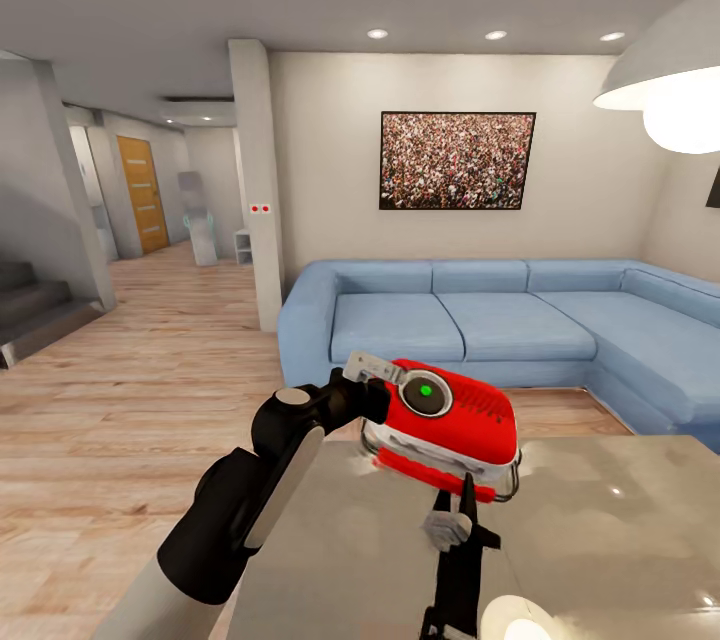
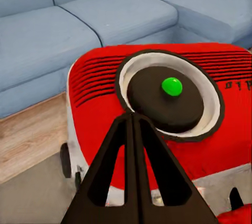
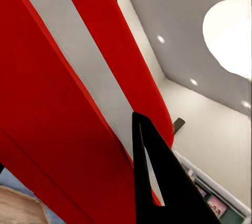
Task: Turn on the radio receiver that's on the table in the living room.
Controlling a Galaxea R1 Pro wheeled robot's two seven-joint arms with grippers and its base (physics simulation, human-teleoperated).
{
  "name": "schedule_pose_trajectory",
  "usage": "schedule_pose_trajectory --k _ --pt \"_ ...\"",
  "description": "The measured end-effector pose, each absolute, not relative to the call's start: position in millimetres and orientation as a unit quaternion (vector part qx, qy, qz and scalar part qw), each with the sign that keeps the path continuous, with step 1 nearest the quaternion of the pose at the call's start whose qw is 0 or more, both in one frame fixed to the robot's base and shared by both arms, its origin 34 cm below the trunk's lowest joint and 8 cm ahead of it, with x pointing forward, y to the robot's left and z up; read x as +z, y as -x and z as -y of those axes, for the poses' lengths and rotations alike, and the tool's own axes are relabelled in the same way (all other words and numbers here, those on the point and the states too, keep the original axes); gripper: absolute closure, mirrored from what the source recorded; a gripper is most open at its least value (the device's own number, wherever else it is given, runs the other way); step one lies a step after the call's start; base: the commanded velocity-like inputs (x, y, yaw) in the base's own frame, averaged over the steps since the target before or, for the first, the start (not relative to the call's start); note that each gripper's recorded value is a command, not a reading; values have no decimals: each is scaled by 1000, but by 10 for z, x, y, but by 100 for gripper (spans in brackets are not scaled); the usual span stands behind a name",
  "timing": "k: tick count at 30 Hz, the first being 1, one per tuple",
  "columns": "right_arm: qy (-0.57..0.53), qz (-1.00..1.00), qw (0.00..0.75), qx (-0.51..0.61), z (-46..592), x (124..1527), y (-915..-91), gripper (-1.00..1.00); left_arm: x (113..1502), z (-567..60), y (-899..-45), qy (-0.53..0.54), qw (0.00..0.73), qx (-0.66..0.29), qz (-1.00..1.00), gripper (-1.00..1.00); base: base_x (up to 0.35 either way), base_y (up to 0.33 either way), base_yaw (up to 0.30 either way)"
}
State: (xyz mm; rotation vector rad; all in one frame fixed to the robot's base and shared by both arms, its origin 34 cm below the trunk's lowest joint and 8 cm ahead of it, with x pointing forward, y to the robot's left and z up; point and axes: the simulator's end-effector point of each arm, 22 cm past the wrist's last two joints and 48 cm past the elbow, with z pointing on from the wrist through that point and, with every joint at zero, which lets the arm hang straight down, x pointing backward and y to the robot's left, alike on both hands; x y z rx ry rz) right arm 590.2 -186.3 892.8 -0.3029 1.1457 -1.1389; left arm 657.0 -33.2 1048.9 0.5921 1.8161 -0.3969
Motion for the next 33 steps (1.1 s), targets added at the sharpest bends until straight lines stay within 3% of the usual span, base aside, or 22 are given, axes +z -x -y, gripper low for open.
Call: schedule_pose_trajectory --k 5,33 --pt "94 -547 645 -524 2350 8886 -6038 100 10489 325 -6574 -251 561 -168 -771 100 0 0 0" --pt "52 -576 622 -528 3171 9481 -6393 100 10374 128 -6647 -251 557 -147 -778 100 0 0 0"
